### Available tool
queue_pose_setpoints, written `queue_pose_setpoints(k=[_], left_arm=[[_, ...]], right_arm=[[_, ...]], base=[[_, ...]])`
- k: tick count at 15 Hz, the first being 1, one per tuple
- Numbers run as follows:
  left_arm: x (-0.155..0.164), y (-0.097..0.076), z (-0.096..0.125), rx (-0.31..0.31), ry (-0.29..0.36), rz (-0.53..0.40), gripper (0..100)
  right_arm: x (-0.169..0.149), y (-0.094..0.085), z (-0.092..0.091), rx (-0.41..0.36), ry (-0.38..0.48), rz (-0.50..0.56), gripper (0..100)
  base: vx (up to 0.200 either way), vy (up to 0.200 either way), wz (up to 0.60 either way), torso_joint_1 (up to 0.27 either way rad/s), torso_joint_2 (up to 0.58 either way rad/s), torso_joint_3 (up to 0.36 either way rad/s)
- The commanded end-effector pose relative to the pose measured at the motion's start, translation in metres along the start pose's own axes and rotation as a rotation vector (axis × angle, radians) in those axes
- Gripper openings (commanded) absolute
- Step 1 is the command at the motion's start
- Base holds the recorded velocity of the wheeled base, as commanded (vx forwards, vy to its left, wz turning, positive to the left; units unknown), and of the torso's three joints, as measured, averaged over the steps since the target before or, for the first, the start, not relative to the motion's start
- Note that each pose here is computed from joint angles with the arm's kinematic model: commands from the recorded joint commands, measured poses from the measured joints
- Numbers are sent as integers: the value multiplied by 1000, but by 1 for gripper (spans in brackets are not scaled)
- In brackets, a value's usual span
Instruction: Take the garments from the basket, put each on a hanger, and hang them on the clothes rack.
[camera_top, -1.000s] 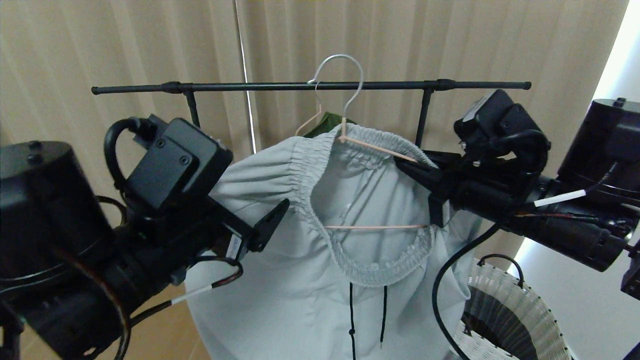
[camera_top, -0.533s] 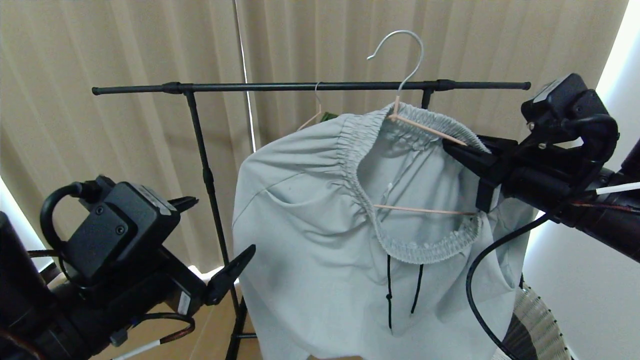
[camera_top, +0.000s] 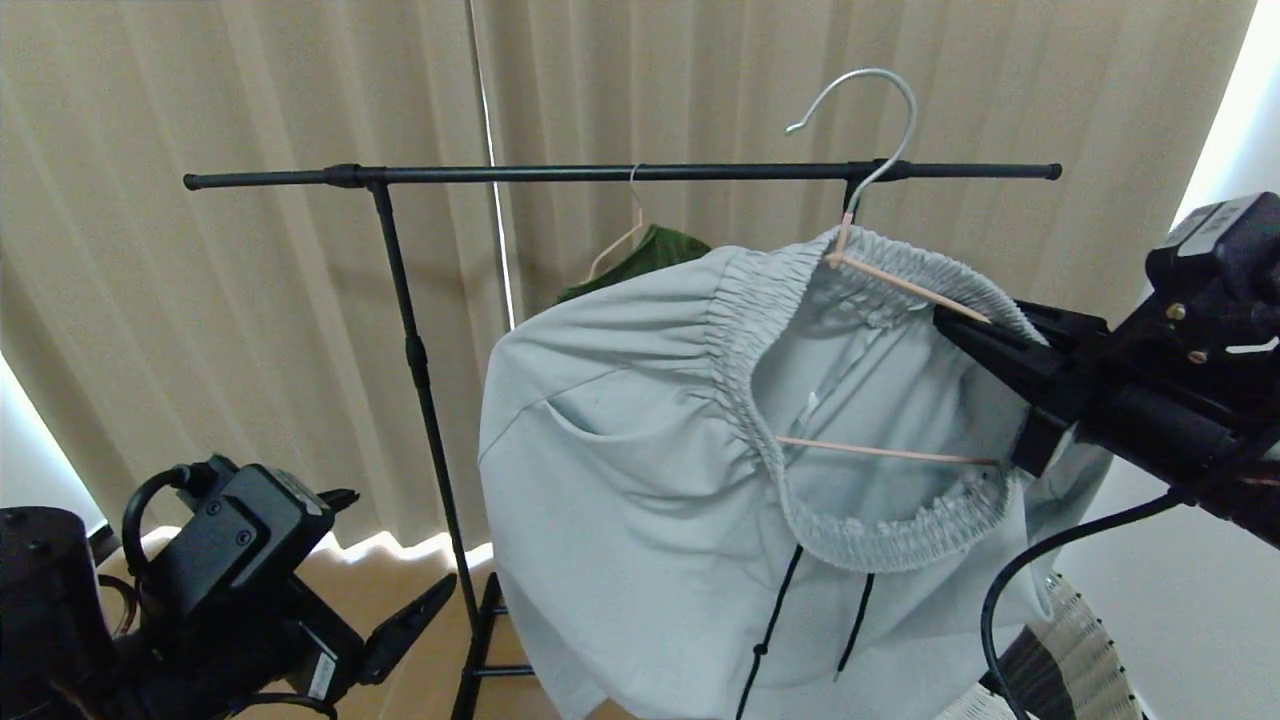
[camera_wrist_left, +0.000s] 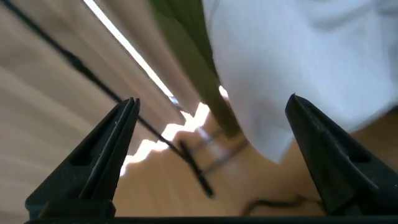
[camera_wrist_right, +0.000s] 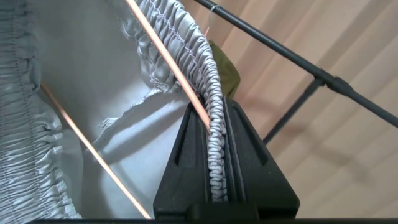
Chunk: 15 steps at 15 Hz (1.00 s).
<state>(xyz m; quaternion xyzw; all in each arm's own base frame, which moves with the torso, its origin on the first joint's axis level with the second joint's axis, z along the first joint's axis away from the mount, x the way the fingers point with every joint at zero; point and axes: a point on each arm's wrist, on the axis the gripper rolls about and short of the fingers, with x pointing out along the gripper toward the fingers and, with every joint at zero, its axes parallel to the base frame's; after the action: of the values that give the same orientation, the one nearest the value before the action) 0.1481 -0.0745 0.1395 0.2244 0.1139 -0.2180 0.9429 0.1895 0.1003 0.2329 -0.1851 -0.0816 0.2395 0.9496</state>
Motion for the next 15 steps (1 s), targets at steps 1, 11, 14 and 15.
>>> queue_pose_setpoints(k=[1, 11, 14, 15], left_arm=[[-2, -2, -9, -12, 31, -9, 100], [40, 1, 14, -45, -53, -1, 100], [47, -2, 9, -51, -24, -12, 100], [49, -2, 9, -48, -20, -15, 100]], right_arm=[[-20, 0, 2, 0, -20, -7, 0], [4, 13, -17, 39, 43, 46, 0], [18, 12, -13, 42, -24, 15, 0], [18, 12, -14, 42, -25, 22, 0]], base=[[0, 0, 0, 0, 0, 0], [0, 0, 0, 0, 0, 0], [0, 0, 0, 0, 0, 0], [0, 0, 0, 0, 0, 0]])
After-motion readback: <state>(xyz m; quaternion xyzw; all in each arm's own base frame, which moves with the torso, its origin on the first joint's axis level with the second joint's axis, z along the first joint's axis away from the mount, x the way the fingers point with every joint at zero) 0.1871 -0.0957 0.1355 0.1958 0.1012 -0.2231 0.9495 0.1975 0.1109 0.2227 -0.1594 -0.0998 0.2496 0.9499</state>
